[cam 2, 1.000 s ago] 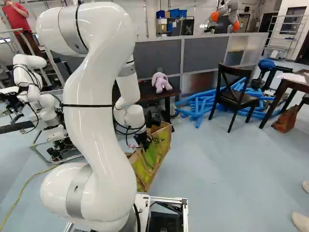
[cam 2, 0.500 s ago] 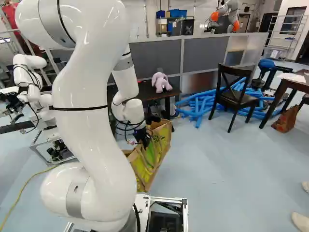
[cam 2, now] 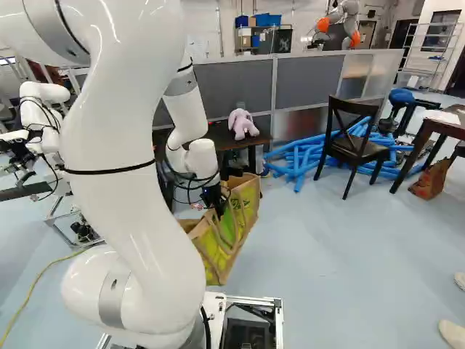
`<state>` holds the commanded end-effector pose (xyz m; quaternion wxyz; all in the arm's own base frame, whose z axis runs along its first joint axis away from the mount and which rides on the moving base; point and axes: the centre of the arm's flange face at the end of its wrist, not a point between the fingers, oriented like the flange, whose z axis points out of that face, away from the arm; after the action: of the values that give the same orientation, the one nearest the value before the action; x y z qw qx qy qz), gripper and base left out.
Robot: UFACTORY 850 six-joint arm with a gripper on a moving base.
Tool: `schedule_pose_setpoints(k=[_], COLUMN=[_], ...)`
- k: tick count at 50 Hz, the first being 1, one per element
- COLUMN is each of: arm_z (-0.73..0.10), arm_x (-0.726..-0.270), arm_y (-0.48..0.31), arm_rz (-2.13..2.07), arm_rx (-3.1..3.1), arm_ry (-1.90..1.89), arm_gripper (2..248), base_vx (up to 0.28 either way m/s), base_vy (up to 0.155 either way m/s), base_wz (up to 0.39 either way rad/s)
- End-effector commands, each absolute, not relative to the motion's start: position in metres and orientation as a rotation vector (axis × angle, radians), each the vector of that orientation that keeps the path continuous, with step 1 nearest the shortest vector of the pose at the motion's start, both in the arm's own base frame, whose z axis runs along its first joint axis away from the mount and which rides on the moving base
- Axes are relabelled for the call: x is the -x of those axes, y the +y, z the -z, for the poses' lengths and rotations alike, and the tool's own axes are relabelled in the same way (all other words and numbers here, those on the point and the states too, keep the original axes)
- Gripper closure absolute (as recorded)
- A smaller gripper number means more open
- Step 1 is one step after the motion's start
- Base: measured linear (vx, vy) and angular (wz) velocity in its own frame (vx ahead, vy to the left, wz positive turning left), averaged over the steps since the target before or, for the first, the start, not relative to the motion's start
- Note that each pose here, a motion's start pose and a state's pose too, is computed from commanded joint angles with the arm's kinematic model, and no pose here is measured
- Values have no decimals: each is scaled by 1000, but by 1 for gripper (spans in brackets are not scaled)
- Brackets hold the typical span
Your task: Pick up the bag on the ground and place it on the table
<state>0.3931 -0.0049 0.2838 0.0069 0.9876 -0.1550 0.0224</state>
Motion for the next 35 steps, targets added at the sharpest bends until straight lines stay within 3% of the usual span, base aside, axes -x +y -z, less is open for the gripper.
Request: schedule_pose_setpoints(k=[35], arm_z=[-336], arm_x=[-400], arm_y=[-13], arm_rz=[-89], arm_rx=[-3075], arm_ry=[-515], arm_gripper=[229], base_vx=[0], base_vy=[0], base_wz=[0])
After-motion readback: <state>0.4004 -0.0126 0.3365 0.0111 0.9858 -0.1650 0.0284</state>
